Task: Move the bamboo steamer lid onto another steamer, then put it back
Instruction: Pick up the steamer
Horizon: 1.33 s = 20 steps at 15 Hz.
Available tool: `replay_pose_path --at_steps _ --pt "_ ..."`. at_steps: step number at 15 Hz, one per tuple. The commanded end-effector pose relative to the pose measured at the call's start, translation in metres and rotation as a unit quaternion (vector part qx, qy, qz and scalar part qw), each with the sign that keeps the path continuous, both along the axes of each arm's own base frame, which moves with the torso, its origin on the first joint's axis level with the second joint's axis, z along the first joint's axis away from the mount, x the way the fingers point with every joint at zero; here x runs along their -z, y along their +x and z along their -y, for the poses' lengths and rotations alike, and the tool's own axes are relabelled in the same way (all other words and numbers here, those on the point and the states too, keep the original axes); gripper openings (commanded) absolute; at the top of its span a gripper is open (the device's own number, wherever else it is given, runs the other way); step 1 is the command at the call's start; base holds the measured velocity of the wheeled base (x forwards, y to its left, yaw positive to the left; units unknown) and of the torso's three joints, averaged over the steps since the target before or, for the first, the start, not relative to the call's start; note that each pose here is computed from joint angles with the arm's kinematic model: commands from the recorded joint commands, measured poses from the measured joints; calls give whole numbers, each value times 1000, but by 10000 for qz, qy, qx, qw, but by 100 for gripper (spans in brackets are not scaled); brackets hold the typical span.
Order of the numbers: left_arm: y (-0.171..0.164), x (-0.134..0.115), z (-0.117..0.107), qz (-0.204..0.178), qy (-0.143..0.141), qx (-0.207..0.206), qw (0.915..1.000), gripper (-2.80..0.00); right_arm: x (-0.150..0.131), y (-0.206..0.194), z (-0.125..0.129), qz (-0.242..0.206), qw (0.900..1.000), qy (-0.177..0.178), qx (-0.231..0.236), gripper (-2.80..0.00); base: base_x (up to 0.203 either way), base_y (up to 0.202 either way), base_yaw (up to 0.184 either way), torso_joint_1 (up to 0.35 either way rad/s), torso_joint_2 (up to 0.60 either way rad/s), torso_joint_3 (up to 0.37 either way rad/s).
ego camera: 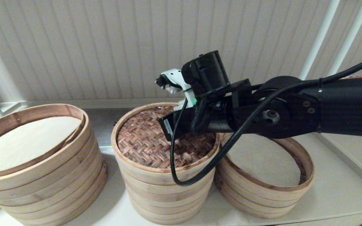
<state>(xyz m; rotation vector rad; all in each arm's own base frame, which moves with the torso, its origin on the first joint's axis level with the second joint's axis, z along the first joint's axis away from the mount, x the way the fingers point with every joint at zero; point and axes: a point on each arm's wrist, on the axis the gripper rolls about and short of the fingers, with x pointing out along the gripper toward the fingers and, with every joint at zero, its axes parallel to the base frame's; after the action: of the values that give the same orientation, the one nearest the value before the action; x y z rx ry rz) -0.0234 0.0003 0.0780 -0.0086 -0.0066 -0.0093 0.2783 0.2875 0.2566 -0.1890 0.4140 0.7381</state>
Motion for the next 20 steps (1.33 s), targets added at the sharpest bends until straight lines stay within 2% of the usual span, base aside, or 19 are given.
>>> replay_pose_path --at_steps 1,20 --pt "0 0 0 0 -1 0 10000 -280 1 -1 0 59 10000 14 -19 -280 0 0 0 0 0 0" --pt "0 0 0 5 -4 7 10000 -280 -42 -21 28 459 9981 390 90 -280 0 0 0 0 0 0"
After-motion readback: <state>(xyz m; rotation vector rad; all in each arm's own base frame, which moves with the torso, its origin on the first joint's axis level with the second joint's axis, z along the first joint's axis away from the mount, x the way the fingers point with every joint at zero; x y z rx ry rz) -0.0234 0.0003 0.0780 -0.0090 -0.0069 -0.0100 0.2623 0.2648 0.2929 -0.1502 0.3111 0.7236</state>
